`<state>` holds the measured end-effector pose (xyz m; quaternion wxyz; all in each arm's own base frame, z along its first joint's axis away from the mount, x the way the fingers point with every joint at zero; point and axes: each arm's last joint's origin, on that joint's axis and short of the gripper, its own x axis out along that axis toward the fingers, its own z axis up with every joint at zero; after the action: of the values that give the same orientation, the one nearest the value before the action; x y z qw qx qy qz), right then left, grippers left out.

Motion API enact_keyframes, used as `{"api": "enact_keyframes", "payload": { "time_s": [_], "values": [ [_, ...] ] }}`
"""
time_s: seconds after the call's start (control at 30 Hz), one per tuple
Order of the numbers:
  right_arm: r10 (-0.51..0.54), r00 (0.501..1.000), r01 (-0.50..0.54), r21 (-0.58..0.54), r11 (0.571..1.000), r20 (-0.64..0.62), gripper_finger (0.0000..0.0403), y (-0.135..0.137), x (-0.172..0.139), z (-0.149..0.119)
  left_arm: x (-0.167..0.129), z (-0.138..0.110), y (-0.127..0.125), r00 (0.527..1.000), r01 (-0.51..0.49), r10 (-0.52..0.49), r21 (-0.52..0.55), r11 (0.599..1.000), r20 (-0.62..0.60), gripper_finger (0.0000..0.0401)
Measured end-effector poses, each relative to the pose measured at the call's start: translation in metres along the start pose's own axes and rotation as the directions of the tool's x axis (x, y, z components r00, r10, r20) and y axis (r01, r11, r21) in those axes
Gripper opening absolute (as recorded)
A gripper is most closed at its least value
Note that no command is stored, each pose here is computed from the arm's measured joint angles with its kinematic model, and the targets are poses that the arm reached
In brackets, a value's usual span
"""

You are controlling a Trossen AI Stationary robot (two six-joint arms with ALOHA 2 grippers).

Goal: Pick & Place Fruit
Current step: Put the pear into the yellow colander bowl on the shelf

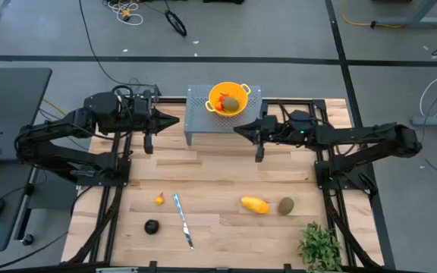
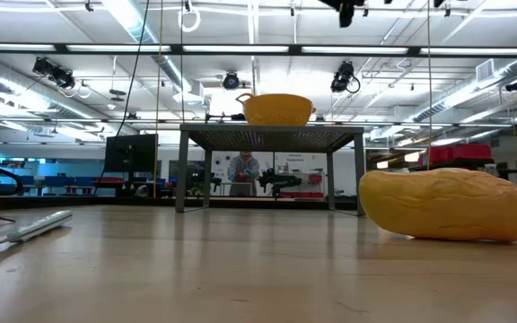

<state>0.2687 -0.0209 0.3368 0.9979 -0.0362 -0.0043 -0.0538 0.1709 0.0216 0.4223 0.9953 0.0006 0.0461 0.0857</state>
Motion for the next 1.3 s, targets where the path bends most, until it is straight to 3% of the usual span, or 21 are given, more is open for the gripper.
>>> {"api": "enact_keyframes", "payload": {
  "time_s": [0.43, 0.7, 0.87, 1.13, 1.3],
  "values": [
    [-0.025, 0.999, 0.025, -0.024, 0.999, -0.021, 0.0022, -0.003, -0.031, 0.016, 0.0, 0.0, 0.0, 1.0, 0.0, 0.0, 0.0, 1.0, 0.0, 0.0001],
    [0.019, 0.999, -0.021, -0.025, 0.999, -0.048, 0.0022, 0.005, -0.033, 0.014, 0.0, 0.0, 0.0, 1.0, 0.0, 0.0, 0.0, 1.0, 0.0, 0.0001],
    [0.077, 0.992, -0.08, -0.028, 0.996, -0.101, 0.0022, 0.018, -0.034, 0.01, 0.0, 0.0, -0.002, 0.999, 0.054, -0.054, 0.0, 0.999, -0.002, 0.0001],
    [0.152, 0.972, -0.169, -0.085, 0.982, -0.179, 0.0022, 0.036, -0.038, 0.003, -0.001, -0.01, -0.005, 0.979, 0.17, -0.171, -0.018, 0.985, -0.106, 0.0001],
    [0.109, 0.977, -0.128, -0.095, 0.987, -0.181, 0.0022, 0.036, -0.038, 0.003, -0.002, -0.019, -0.005, 0.964, 0.176, -0.179, -0.035, 0.984, -0.194, 0.0001]
  ]
}}
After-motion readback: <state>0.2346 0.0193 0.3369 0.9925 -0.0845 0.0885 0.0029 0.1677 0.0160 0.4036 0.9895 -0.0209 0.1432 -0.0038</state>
